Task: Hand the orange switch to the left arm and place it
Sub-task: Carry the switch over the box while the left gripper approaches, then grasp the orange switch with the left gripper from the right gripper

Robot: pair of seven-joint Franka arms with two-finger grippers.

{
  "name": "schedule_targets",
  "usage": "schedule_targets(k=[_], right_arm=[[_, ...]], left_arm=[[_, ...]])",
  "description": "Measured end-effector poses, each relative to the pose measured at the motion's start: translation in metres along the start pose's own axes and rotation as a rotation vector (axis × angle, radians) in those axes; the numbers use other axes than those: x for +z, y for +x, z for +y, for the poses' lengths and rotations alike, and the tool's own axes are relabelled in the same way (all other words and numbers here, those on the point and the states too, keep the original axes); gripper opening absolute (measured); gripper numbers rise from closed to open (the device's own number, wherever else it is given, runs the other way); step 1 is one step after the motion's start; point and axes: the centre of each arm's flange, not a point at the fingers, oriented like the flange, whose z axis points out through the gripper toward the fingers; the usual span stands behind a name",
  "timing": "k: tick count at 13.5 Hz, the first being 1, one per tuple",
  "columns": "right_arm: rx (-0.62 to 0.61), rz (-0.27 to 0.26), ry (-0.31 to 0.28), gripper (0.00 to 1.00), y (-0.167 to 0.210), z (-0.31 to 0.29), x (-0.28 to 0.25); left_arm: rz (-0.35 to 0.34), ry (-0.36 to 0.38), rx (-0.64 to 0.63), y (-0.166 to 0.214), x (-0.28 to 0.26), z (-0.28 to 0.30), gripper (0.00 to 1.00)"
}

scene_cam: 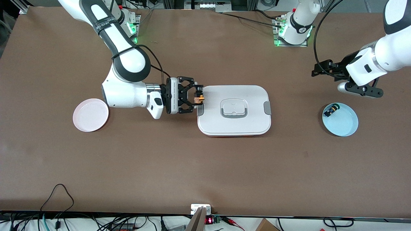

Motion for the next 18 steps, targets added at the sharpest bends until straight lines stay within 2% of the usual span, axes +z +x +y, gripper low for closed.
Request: schedule_targets(k=[1,3,5,7,10,12,16,18], right_arm=[[0.018,0.058,0.008,0.73,0.012,-0.004,0.003],[0.047,0.152,0.032,0.73,0.031,-0.011,0.012],[0.07,0.209,0.044,0.73,0.043,-0.017,0.03],[0.085,0.248,0.024,0.73,0.055,-0.026,0.051],[0.099,0.287,0.007,0.73,0.08,-0.048,0.076],[0.107,0.319,0.002,0.73,0.093,-0.058,0.083],[0.111,0.335,-0.011,0.73,0.097,-0.053,0.083],[0.115,0.334,-0.012,0.73,0.096,-0.051,0.085]], left_arm=[[-0.022,-0.036,-0.007,0.002,0.005,-0.002,1.0],[-0.093,-0.174,-0.016,0.003,0.015,-0.003,1.0],[-0.12,-0.329,-0.013,0.003,0.014,-0.001,1.0],[-0.103,-0.466,0.022,0.004,0.007,0.01,1.0],[-0.019,-0.684,0.041,0.017,0.011,0.025,1.0],[0.017,-0.777,0.02,0.024,0.025,0.034,1.0],[0.041,-0.994,-0.088,0.028,0.052,0.035,1.0],[0.035,-1.073,-0.161,0.03,0.074,0.029,1.0]])
